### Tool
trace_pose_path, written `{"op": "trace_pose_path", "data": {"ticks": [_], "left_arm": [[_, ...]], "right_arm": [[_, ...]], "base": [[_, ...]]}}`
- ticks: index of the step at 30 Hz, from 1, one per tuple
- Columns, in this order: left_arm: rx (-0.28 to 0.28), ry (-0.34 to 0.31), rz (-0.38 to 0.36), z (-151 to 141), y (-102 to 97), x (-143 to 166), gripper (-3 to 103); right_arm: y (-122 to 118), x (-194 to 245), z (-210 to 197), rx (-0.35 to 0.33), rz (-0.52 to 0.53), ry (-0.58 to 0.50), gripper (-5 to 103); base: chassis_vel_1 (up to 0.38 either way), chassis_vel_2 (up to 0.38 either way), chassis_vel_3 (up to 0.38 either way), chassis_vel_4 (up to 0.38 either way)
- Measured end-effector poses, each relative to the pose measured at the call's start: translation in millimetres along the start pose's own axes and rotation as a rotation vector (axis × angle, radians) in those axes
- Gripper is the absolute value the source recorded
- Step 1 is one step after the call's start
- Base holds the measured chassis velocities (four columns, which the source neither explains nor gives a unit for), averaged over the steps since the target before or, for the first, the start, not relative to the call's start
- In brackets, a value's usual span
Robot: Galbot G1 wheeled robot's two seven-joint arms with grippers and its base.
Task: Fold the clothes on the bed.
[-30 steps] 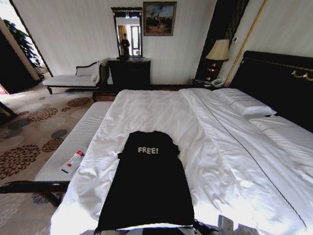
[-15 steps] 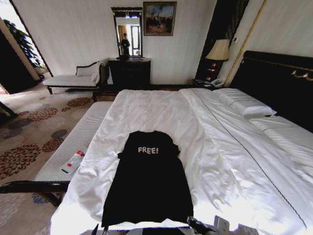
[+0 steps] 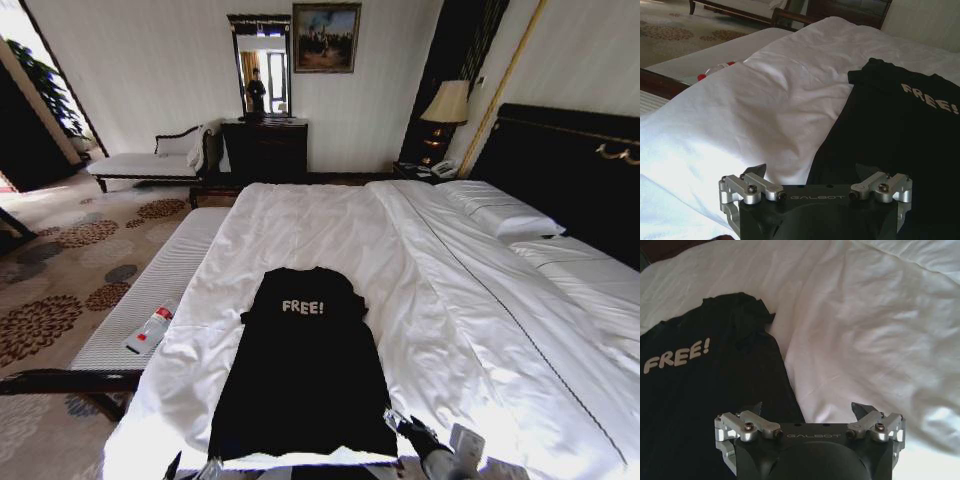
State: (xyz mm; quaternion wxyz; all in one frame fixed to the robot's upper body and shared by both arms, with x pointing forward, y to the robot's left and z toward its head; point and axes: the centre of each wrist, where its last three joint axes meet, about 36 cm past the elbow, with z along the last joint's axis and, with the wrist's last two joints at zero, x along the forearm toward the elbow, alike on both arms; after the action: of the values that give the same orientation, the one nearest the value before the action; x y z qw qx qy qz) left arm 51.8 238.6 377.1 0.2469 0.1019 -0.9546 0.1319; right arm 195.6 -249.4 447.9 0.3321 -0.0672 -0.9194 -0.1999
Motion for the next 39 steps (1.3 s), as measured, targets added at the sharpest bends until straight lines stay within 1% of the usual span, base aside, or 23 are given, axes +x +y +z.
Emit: {"op": "trace_pose_path", "data": {"ticks": [5, 6, 8, 11, 12, 14, 16, 17, 20, 21, 22, 24, 25, 26, 27, 28, 29, 30, 31, 32, 35, 36, 39], "left_arm": [[0.003, -0.023, 0.001, -1, -3.5, 8, 100], [0.003, -0.023, 0.001, -1, -3.5, 8, 100], [-0.019, -0.034, 0.007, 1, -2.5, 11, 100], [-0.043, -0.026, 0.033, 1, -3.1, 9, 100], [-0.043, -0.026, 0.033, 1, -3.1, 9, 100], [-0.048, -0.024, 0.052, 0, -5.1, 6, 100], [-0.060, -0.028, 0.068, 1, -6.1, 7, 100], [-0.060, -0.028, 0.068, 1, -6.1, 7, 100], [-0.136, -0.064, 0.104, 3, -3.1, 3, 100], [-0.154, -0.080, 0.114, 2, -2.3, 0, 100], [-0.154, -0.080, 0.114, 2, -2.3, 0, 100], [-0.191, -0.123, 0.137, -2, -1.3, -10, 100], [-0.216, -0.163, 0.157, -6, -1.4, -21, 100], [-0.216, -0.163, 0.157, -6, -1.4, -21, 100], [-0.224, -0.181, 0.169, -9, -2.0, -26, 100], [-0.232, -0.213, 0.193, -15, -4.5, -36, 100], [-0.232, -0.227, 0.206, -19, -6.5, -41, 100], [-0.227, -0.270, 0.240, -32, -13.8, -57, 100], [-0.227, -0.270, 0.240, -32, -13.8, -57, 100], [-0.223, -0.301, 0.256, -41, -19.3, -69, 100], [-0.193, -0.349, 0.281, -64, -31.1, -90, 100], [-0.193, -0.349, 0.281, -64, -31.1, -90, 100], [-0.158, -0.362, 0.301, -84, -37.3, -100, 100]], "right_arm": [[-3, -21, -48, -0.013, -0.172, -0.089, 100], [-3, -21, -48, -0.013, -0.172, -0.089, 100], [-5, -36, -70, -0.016, -0.234, -0.109, 100], [-9, -57, -100, -0.065, -0.320, -0.104, 100], [-9, -57, -100, -0.065, -0.320, -0.104, 100], [-12, -76, -114, -0.093, -0.358, -0.095, 100], [-12, -99, -121, -0.095, -0.385, -0.080, 100], [-12, -99, -121, -0.095, -0.385, -0.080, 100], [-12, -137, -125, -0.091, -0.397, -0.046, 100], [-12, -149, -127, -0.088, -0.398, -0.037, 100], [-12, -149, -127, -0.088, -0.398, -0.037, 100], [-10, -169, -134, -0.079, -0.404, -0.033, 100], [-6, -182, -140, -0.070, -0.414, -0.034, 100], [-6, -182, -140, -0.070, -0.414, -0.034, 100], [-5, -189, -142, -0.063, -0.415, -0.033, 100], [-4, -199, -145, -0.057, -0.413, -0.032, 100], [-5, -203, -146, -0.055, -0.411, -0.032, 100], [-7, -213, -148, -0.057, -0.401, -0.032, 100], [-7, -213, -148, -0.057, -0.401, -0.032, 100], [-10, -219, -148, -0.059, -0.390, -0.031, 100], [-14, -240, -148, -0.087, -0.364, -0.013, 100], [-14, -240, -148, -0.087, -0.364, -0.013, 100], [-18, -261, -148, -0.127, -0.340, 0.008, 100]], "base": [[0.000, 0.000, 0.000, 0.000], [0.000, 0.000, 0.000, 0.000], [0.000, 0.000, 0.000, 0.000], [0.000, 0.000, 0.000, 0.000], [0.000, 0.000, 0.000, 0.000], [0.000, 0.000, 0.000, 0.000], [0.000, 0.000, 0.000, 0.000], [0.000, 0.000, 0.000, 0.000], [0.000, 0.000, 0.000, 0.000], [0.000, 0.000, 0.000, 0.000], [0.000, 0.000, 0.000, 0.000], [0.000, 0.000, 0.000, 0.000], [0.000, 0.000, 0.000, 0.000], [0.000, 0.000, 0.000, 0.000], [0.000, 0.000, 0.000, 0.000], [0.000, 0.000, 0.000, 0.000], [0.000, 0.000, 0.000, 0.000], [0.000, 0.000, 0.000, 0.000], [0.000, 0.000, 0.000, 0.000], [0.000, 0.000, 0.000, 0.000], [0.000, 0.000, 0.000, 0.000], [0.000, 0.000, 0.000, 0.000], [0.000, 0.000, 0.000, 0.000]]}}
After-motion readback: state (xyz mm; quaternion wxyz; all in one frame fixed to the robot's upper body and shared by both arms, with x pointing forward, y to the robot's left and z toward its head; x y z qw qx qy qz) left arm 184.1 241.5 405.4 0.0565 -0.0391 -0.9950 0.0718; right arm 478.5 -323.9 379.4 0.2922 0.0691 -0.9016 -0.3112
